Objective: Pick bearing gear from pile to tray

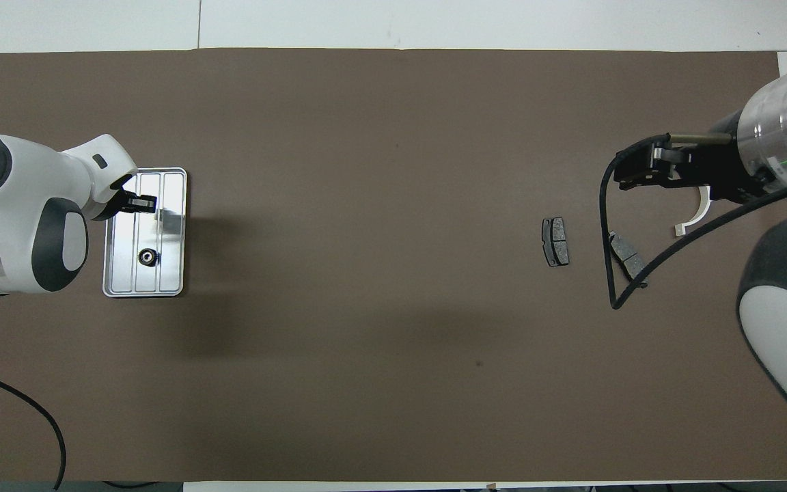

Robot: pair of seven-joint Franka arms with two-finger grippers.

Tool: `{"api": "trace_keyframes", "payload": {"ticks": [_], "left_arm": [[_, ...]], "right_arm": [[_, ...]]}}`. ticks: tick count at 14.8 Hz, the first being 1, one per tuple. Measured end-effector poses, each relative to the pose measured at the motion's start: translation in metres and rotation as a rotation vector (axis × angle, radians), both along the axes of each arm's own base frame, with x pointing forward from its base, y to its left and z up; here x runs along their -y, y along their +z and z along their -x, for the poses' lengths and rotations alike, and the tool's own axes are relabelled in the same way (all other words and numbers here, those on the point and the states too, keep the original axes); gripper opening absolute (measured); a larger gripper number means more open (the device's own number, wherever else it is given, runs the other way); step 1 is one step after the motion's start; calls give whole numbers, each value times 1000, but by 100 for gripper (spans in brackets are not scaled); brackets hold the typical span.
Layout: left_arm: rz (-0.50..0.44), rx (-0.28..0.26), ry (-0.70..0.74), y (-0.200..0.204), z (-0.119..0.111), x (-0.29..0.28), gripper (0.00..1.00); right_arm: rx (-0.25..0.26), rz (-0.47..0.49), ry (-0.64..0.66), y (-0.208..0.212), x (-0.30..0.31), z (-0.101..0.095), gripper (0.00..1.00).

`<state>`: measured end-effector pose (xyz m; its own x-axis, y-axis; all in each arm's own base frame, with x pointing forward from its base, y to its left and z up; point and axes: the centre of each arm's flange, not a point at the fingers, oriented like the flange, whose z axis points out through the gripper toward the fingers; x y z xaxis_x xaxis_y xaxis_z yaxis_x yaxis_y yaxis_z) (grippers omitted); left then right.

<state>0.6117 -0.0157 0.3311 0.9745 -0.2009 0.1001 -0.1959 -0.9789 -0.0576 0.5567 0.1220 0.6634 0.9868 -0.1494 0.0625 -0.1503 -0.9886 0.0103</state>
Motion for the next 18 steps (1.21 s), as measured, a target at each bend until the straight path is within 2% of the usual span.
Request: {"api": "trace_keyframes", "payload": {"ticks": [14,16,17,18], "left_arm": [[2,30,9,-32,7,-8,24],[2,30,9,-32,7,-8,24],[3,31,9,-32,7,-8,29],[3,32,9,-33,8,-8,41]], "right_arm": [[0,-15,-12,2,-3,2,100],[4,-39,-23,9,2,5,100],[9,-44,-22,13,8,6,100],[15,-44,-24,16,15,7,100]]}}
